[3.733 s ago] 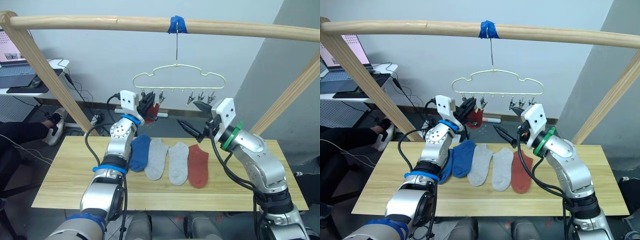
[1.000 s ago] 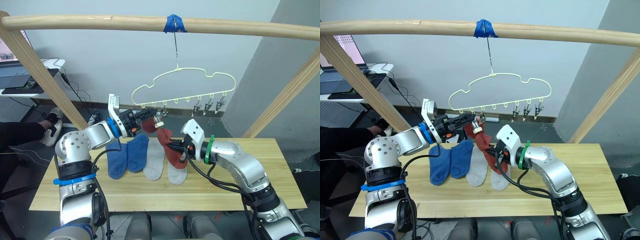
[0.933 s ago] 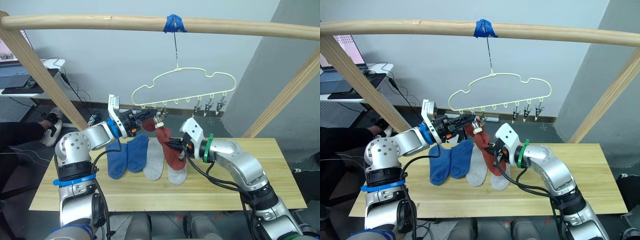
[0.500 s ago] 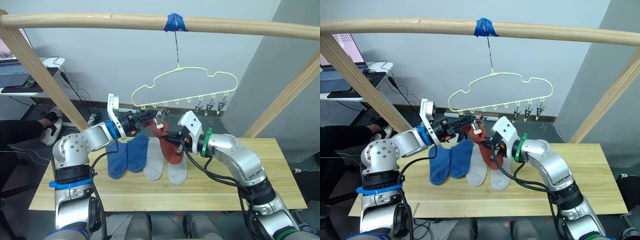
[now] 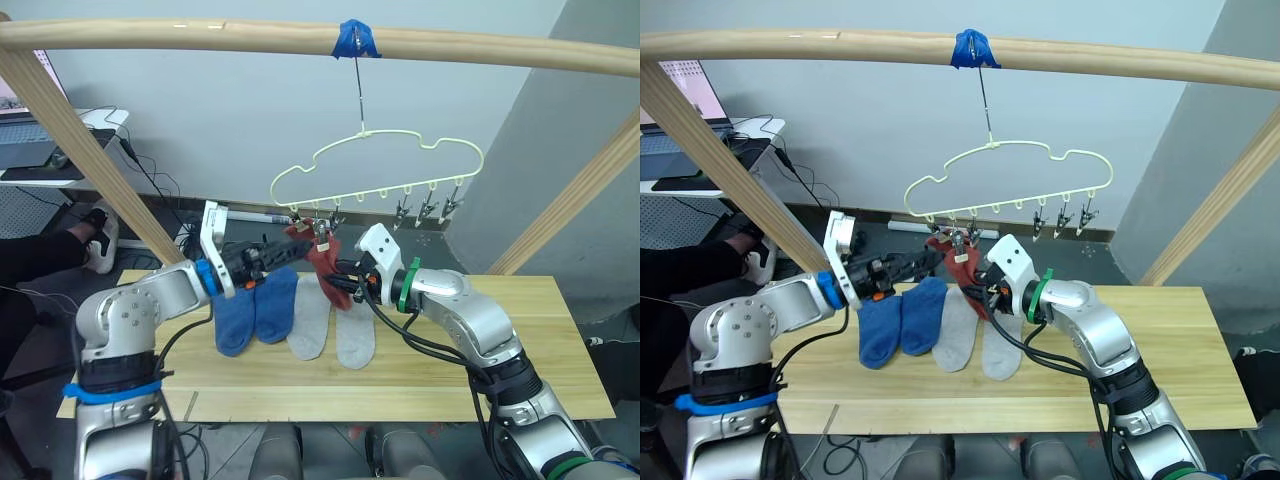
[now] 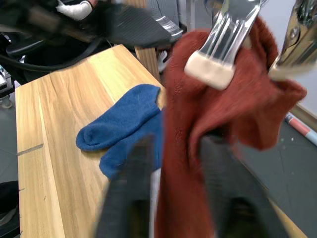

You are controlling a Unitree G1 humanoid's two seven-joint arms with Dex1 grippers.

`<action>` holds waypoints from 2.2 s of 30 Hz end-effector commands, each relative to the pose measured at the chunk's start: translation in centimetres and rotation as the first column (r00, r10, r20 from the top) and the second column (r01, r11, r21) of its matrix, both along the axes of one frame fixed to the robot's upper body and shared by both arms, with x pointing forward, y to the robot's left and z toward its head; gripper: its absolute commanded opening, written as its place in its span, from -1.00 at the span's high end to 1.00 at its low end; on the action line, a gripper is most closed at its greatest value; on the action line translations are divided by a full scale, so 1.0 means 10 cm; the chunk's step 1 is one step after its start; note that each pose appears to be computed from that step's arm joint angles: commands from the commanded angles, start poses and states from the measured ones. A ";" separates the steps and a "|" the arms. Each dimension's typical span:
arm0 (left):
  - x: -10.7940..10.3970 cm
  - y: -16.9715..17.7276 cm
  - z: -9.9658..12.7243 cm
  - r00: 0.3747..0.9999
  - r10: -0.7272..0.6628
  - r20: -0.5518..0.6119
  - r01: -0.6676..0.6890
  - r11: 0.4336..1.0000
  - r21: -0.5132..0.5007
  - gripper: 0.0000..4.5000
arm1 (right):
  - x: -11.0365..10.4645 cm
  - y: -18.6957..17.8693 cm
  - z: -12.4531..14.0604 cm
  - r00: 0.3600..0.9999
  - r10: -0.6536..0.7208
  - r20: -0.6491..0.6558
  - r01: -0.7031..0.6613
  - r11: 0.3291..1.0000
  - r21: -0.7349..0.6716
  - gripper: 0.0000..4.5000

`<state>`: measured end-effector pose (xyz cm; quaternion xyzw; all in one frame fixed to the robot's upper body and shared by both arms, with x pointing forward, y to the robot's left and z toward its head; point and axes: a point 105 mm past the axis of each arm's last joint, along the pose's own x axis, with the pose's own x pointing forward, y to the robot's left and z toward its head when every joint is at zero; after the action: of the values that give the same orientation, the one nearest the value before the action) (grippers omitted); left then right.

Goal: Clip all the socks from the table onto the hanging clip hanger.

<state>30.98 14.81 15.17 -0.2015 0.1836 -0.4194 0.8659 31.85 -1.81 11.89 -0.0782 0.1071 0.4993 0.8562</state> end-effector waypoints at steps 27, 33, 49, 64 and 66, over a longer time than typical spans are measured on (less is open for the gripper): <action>0.53 -0.44 0.09 0.748 0.082 0.658 -0.268 0.945 0.187 0.08 | -0.10 -0.58 0.27 0.972 -0.207 0.108 0.204 0.978 0.032 -1.00; 0.83 -0.65 0.05 0.742 0.084 0.666 -0.268 0.947 0.178 0.08 | -0.07 -0.53 0.29 0.970 -0.217 0.110 0.213 0.976 0.048 -1.00; 1.04 -0.69 0.16 0.701 0.146 0.698 -0.318 0.940 0.123 0.08 | -0.07 -0.53 0.41 0.964 -0.224 0.140 0.218 0.974 0.059 -1.00; 1.07 -0.71 0.21 0.689 0.169 0.705 -0.335 0.937 0.103 0.08 | -0.05 -0.47 0.59 0.959 -0.217 0.181 0.202 0.975 0.096 -1.00; 1.08 -0.70 0.24 0.675 0.183 0.715 -0.353 0.931 0.095 0.08 | -0.06 -0.46 0.62 0.959 -0.215 0.186 0.199 0.975 0.100 -1.00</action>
<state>41.62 7.84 15.67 0.0379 -0.1054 -0.3147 0.9425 31.59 -6.49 16.19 -0.0789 0.0453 0.3997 0.9121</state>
